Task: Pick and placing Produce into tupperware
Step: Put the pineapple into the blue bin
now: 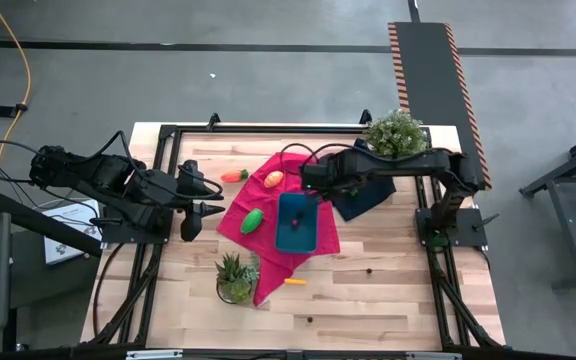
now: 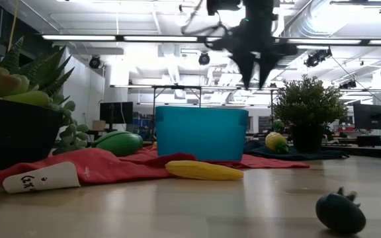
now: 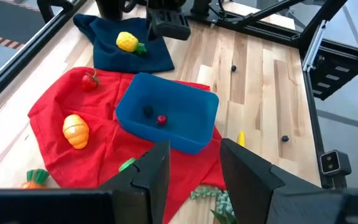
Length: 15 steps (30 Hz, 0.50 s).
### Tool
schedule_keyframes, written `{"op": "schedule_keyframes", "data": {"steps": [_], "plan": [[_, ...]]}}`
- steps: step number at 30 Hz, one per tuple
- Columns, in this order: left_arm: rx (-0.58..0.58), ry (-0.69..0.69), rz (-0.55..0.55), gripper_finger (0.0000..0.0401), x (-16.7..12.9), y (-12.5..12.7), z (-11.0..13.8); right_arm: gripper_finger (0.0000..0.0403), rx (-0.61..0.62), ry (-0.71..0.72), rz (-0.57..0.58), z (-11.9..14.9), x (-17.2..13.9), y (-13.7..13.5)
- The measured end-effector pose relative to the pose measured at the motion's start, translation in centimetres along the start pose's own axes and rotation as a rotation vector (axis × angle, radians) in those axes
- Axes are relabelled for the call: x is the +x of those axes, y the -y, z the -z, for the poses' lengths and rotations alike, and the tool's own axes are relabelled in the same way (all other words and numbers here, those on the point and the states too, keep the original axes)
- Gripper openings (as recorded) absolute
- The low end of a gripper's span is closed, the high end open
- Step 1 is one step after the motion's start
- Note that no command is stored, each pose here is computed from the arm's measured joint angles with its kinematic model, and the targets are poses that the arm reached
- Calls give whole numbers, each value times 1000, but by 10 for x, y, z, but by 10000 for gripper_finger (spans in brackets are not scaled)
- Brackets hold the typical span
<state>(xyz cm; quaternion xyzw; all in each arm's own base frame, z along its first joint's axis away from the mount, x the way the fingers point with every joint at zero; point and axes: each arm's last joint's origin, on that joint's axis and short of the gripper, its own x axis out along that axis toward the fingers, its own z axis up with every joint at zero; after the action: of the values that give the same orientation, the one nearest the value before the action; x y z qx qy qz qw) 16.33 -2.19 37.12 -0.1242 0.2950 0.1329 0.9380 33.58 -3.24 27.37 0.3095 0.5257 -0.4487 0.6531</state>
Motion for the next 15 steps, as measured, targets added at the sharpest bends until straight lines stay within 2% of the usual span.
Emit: {"op": "schedule_keyframes", "data": {"steps": [5, 15], "plan": [[6, -15, -7, 129, 0, -1, 2, 186, 58, -28, 36, 13, 14, 15], [20, -45, -21, 129, 0, -2, 4, 243, 285, -5, -54, 30, 38, 48]]}}
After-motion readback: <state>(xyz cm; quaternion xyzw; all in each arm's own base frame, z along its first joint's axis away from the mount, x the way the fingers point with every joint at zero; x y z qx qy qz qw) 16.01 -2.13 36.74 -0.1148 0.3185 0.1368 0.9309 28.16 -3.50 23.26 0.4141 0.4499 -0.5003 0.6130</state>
